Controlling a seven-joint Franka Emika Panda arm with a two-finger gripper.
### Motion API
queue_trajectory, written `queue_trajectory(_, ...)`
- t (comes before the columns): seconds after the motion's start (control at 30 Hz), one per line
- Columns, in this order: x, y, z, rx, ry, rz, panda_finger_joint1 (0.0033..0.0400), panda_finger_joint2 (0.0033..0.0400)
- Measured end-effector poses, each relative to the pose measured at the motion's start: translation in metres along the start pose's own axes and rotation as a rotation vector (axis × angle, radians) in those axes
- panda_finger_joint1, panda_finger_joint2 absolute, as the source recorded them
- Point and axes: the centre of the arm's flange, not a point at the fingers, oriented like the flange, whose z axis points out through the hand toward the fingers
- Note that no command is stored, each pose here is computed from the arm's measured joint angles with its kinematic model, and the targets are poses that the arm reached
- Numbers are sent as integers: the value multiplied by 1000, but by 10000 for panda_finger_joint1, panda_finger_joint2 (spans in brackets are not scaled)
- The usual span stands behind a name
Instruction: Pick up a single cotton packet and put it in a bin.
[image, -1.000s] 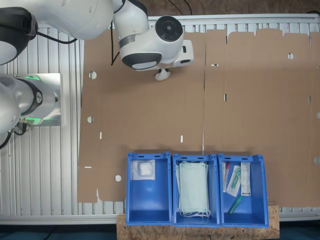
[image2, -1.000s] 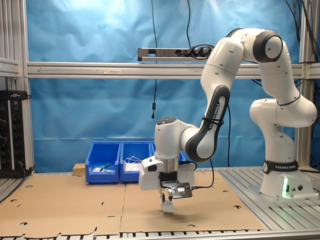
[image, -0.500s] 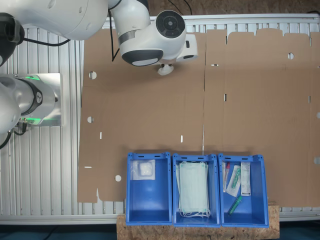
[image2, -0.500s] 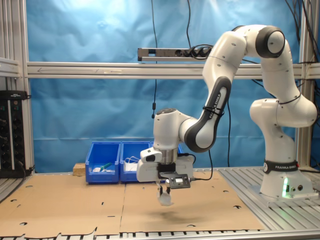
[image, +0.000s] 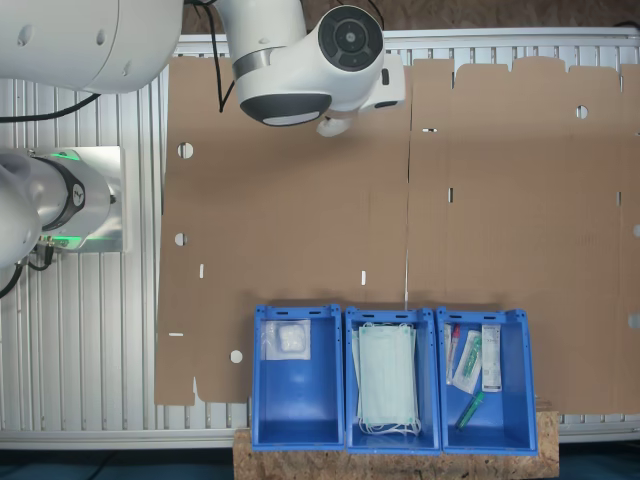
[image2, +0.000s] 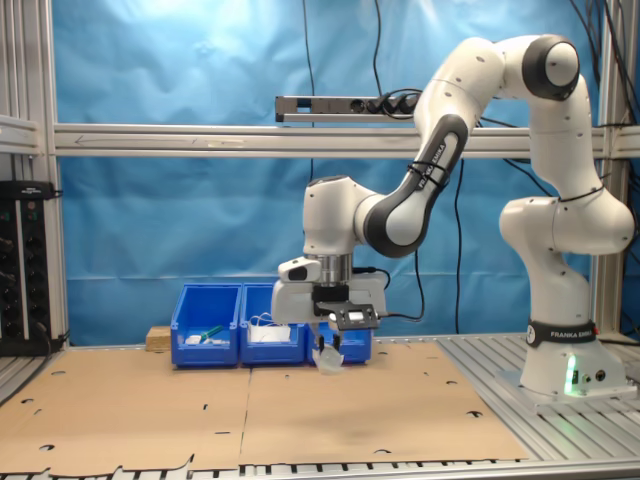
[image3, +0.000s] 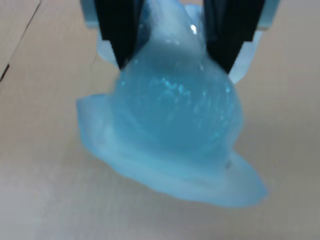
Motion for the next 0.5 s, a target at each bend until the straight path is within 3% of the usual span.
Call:
queue_trajectory(0.27, -18, 17, -31, 15, -3, 13, 75, 75)
queue_trajectory(0.5, -42, 37, -56, 4, -39, -3, 75, 75)
